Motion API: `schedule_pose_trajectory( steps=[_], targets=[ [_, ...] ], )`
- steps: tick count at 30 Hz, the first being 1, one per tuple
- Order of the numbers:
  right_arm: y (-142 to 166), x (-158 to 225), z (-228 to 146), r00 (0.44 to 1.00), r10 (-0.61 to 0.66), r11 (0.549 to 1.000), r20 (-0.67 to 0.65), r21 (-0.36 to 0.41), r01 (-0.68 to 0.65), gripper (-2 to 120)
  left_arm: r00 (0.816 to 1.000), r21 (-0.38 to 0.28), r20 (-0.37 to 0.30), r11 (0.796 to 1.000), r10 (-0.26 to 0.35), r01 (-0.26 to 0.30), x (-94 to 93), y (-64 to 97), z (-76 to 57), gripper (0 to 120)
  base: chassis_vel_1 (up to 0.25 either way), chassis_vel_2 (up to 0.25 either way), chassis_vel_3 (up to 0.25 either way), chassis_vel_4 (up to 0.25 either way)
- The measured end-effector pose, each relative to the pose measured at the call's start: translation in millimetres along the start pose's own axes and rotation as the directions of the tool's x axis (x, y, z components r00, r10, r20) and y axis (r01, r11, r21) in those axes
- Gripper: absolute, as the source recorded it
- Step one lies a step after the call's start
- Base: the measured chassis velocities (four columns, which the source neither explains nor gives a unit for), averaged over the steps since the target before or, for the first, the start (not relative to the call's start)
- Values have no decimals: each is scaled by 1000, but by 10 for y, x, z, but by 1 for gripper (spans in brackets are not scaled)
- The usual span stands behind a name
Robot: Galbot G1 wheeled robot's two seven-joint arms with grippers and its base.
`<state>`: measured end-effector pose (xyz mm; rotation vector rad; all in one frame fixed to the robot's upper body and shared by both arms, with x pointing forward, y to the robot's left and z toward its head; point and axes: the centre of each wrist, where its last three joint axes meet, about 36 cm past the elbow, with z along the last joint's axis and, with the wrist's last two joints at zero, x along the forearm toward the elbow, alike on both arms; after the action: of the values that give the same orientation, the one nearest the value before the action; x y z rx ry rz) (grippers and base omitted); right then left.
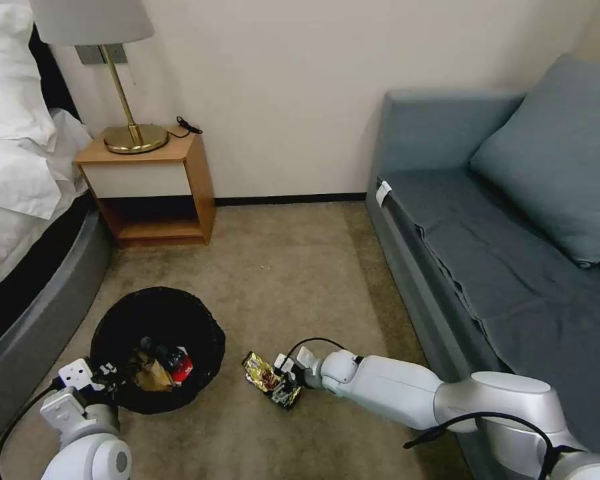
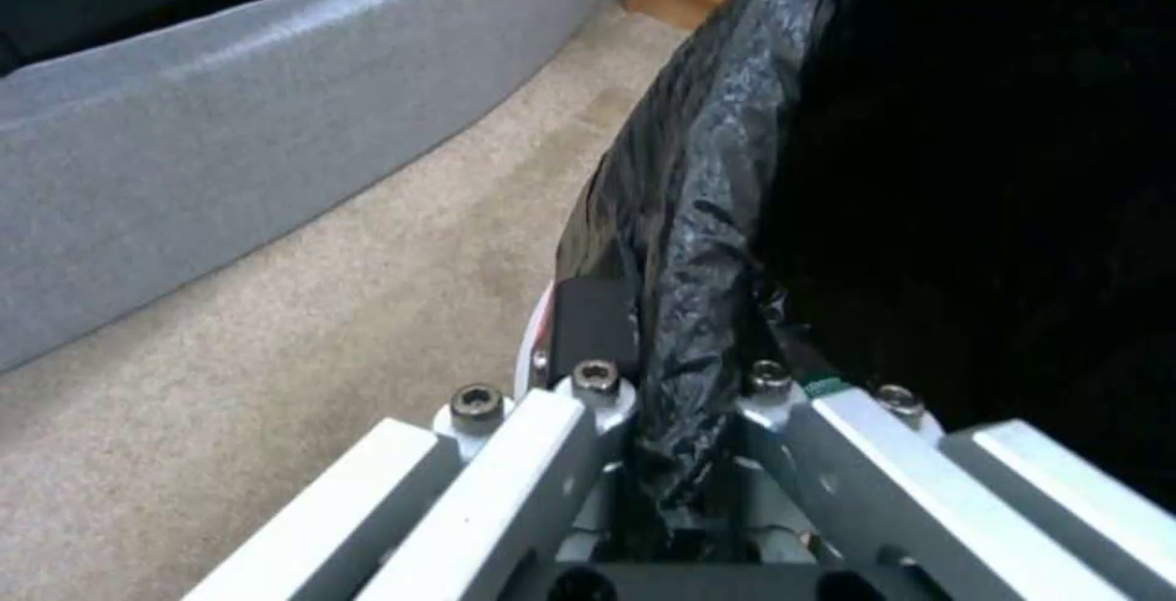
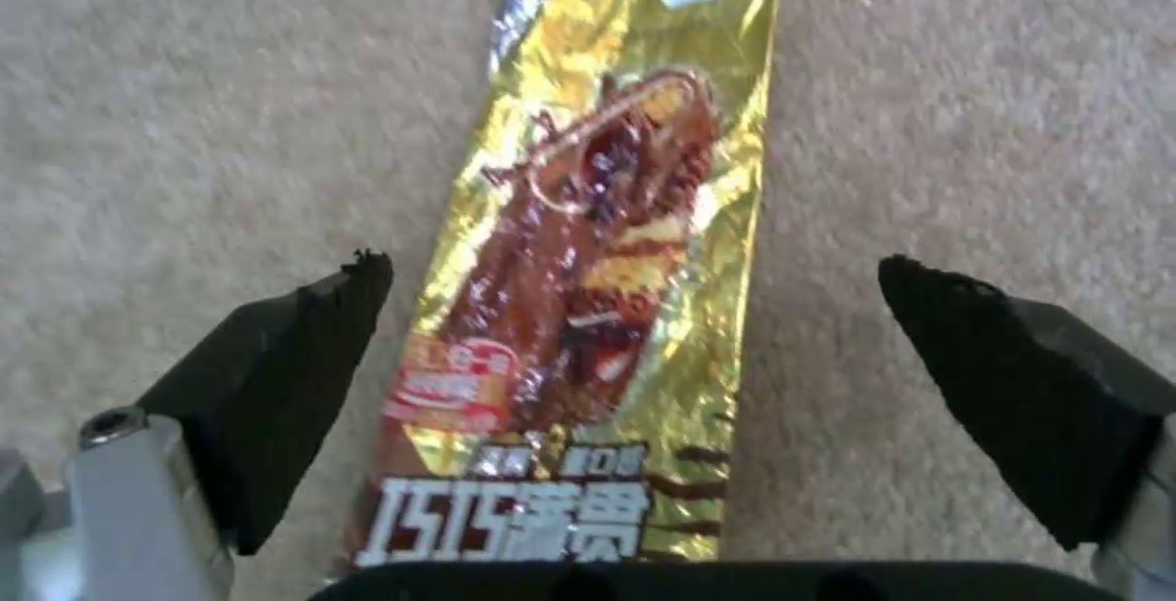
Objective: Pick up the trash bin, then pick up the garbage on the floor and place it into the trash bin.
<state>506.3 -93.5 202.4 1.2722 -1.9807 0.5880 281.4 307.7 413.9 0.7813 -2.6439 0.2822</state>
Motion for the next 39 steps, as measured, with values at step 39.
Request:
schedule_pose_trajectory(
  steps=[39],
  targets=[
    [112,-64,245,1000,-3,999,25,41,2,60,1000,-4,27,1000,5,-5,-21,-21,12,2,0,0,0,0]
  ],
)
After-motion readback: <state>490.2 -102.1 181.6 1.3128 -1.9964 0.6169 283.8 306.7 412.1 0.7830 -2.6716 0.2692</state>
